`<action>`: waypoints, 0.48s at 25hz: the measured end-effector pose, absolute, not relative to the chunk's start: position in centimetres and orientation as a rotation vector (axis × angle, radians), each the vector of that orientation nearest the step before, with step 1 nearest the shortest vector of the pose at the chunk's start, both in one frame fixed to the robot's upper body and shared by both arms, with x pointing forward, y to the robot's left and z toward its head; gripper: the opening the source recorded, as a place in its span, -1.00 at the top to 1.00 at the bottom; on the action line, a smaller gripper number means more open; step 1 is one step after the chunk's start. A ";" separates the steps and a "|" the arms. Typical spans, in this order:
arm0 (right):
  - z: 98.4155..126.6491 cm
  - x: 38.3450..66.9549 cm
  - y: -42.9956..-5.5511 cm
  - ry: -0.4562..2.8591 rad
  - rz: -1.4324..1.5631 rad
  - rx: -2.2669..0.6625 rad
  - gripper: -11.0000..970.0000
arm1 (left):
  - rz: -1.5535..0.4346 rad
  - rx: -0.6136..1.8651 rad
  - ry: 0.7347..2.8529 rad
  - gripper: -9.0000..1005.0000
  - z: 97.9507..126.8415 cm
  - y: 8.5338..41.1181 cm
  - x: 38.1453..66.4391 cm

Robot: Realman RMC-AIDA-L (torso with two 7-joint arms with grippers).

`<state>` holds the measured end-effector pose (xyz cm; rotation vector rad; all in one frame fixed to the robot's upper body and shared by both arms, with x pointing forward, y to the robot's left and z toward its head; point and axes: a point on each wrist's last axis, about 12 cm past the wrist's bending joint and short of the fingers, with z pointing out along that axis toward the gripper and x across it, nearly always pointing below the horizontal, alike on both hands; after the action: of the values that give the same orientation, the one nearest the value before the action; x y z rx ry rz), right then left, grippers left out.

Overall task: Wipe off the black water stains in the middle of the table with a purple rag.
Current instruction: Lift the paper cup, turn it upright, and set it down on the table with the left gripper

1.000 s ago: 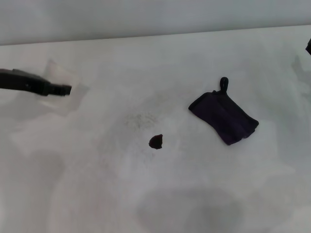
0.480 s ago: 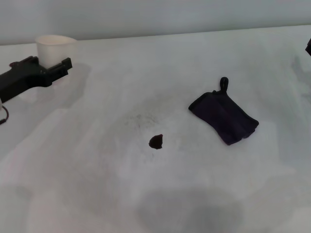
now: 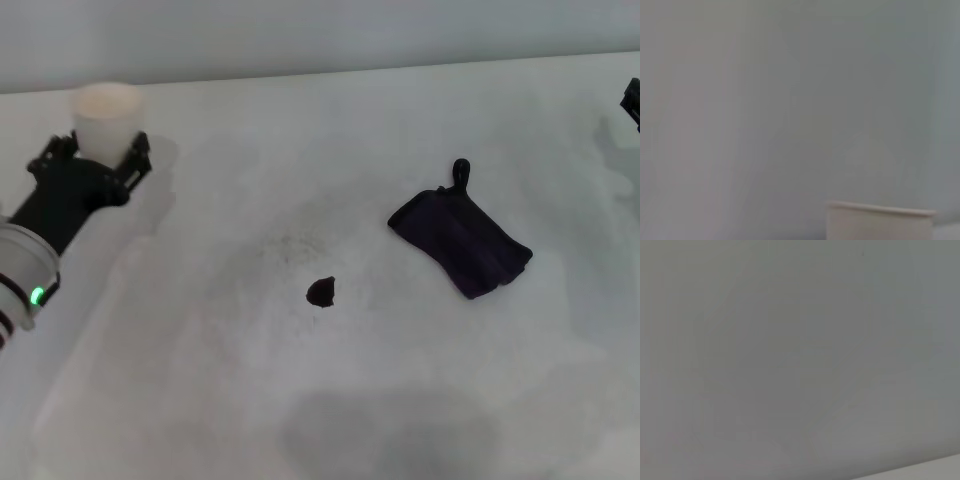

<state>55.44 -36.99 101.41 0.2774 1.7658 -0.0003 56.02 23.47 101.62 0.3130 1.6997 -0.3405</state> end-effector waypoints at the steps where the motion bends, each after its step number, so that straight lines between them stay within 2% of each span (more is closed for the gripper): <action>1: 101.4 55.4 -36.9 1.765 0.003 0.277 -0.80 | -0.328 0.332 1.711 -0.51 101.3 23.1 55.8; 6: 101.3 55.2 -36.7 1.757 0.013 0.265 -0.80 | -0.310 0.388 1.777 -0.51 100.1 21.6 54.9; 12: 101.2 55.1 -36.3 1.764 0.035 0.239 -0.80 | -0.315 0.359 1.803 -0.51 99.4 21.8 53.8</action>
<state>55.09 -36.29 101.19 0.2392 1.7637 0.0345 53.77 21.76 99.40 0.3594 1.8029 -0.3153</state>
